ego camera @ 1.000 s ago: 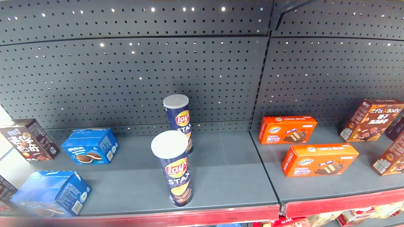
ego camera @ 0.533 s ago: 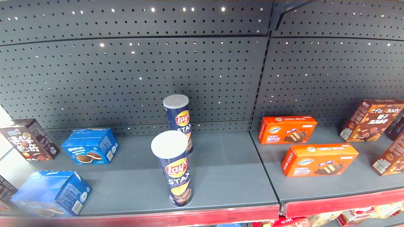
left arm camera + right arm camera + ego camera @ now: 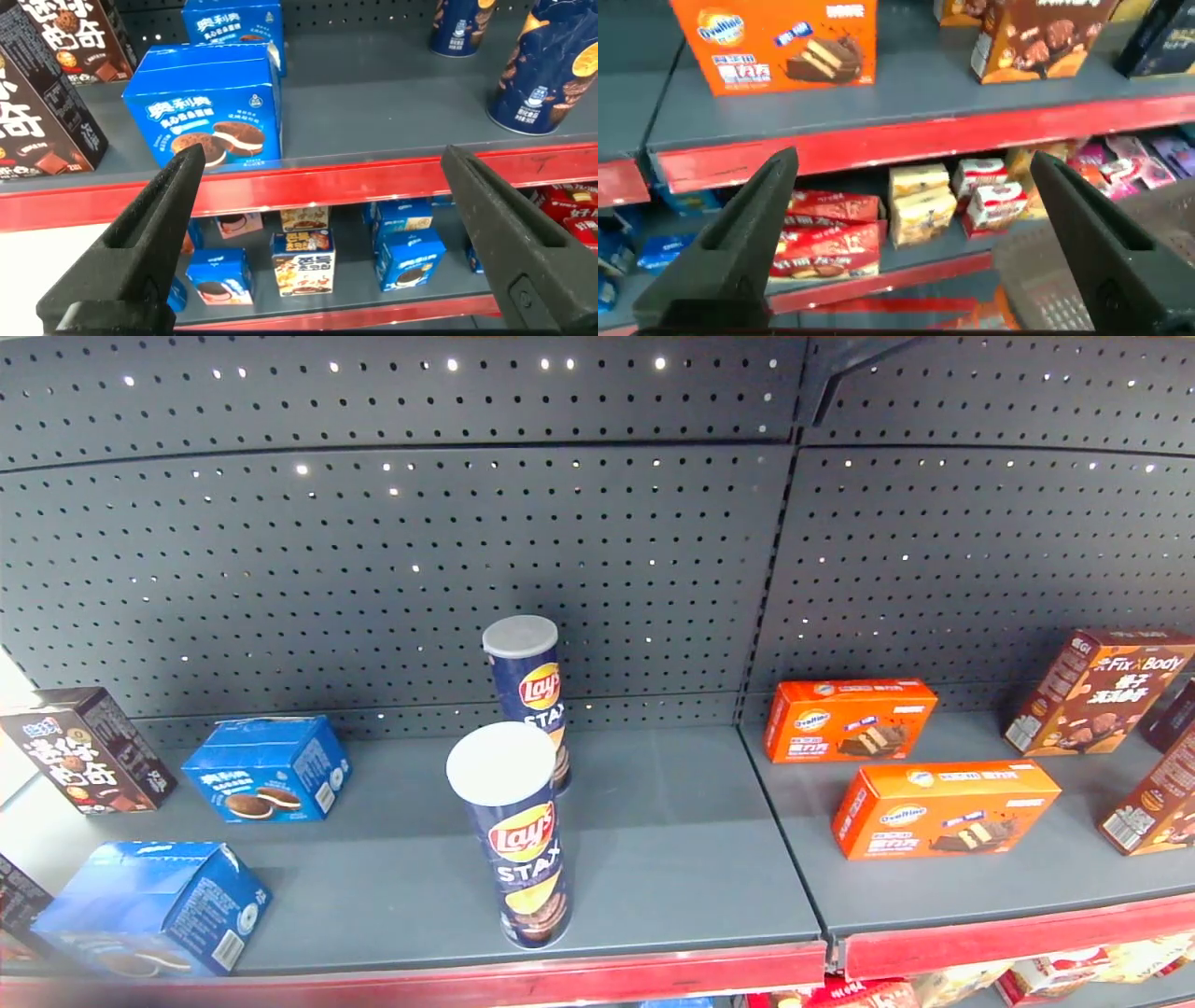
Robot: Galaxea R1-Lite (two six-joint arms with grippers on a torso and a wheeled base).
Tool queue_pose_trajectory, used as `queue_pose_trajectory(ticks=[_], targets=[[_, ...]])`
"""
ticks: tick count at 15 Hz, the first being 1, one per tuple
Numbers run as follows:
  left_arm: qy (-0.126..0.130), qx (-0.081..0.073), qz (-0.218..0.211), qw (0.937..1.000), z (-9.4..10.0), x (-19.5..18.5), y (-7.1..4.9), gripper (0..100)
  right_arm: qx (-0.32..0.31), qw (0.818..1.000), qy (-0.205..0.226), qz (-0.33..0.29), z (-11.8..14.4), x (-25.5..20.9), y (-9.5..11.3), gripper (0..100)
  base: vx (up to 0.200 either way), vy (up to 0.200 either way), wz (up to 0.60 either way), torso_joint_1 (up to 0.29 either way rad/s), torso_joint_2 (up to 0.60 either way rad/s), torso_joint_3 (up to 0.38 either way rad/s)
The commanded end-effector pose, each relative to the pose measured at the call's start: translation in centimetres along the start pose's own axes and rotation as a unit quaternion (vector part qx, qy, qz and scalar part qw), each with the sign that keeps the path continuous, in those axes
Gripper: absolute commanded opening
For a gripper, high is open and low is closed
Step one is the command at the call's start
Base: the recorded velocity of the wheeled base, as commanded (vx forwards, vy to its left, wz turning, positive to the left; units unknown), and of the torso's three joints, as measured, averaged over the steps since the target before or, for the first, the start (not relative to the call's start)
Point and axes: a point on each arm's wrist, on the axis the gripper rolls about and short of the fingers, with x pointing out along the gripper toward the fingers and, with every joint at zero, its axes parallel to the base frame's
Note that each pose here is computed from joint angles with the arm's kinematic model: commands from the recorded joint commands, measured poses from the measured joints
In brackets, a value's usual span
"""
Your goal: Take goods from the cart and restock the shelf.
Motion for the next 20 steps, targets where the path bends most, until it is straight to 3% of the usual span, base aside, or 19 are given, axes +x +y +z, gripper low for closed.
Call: queue_pose_trajectory(ticks=[1, 2, 6, 7, 9, 10, 12, 14, 20], targets=[[0.001, 0.0, 0.0, 1.0, 0.0, 0.01, 0.0, 100, 0.0, 0.999, -0.022, 0.037, -0.28, -0.35, -0.1, 100, 0.0, 0.0, 0.0, 0.0, 0.0, 0.0], [0.001, 0.0, 0.001, 1.0, 0.0, 0.01, 0.0, 100, -0.003, 0.997, -0.052, 0.064, -0.38, -0.75, -0.25, 100, 0.0, 0.0, 0.0, 0.0, 0.0, 0.0], [0.001, 0.0, 0.0, 1.0, 0.0, 0.01, 0.0, 100, -0.015, 0.997, -0.058, 0.049, -0.34, -0.84, -0.21, 100, 0.0, 0.0, 0.0, 0.0, 0.0, 0.0], [0.001, 0.0, 0.001, 1.0, 0.0, 0.01, 0.0, 100, -0.004, 0.997, -0.057, 0.051, -0.36, -0.84, -0.2, 100, 0.0, 0.0, 0.0, 0.0, 0.0, 0.0], [0.001, 0.0, 0.0, 1.0, 0.0, 0.01, 0.0, 100, 0.077, 0.995, -0.045, 0.053, -0.51, -0.82, -0.21, 100, 0.0, 0.0, 0.0, 0.0, 0.0, 0.0], [0.001, 0.0, 0.0, 1.0, 0.0, 0.01, 0.0, 100, 0.08, 0.994, -0.044, 0.053, -0.53, -0.82, -0.2, 100, 0.0, 0.0, 0.0, 0.0, 0.0, 0.0], [0.001, 0.0, 0.0, 1.0, 0.0, 0.01, 0.0, 100, 0.073, 0.995, -0.045, 0.049, -0.53, -0.82, -0.22, 100, 0.0, 0.0, 0.0, 0.0, 0.0, 0.0], [0.001, 0.0, 0.0, 1.0, 0.0, 0.01, 0.0, 100, 0.001, 0.995, -0.026, 0.092, -1.02, -0.81, 0.01, 100, 0.0, 0.0, 0.0, 0.0, 0.0, 0.0], [0.001, 0.0, 0.001, 1.0, 0.0, 0.01, 0.0, 100, 0.018, 0.995, -0.026, 0.097, -0.97, -0.82, 0.03, 100, 0.0, 0.0, 0.0, 0.0, 0.0, 0.0]])
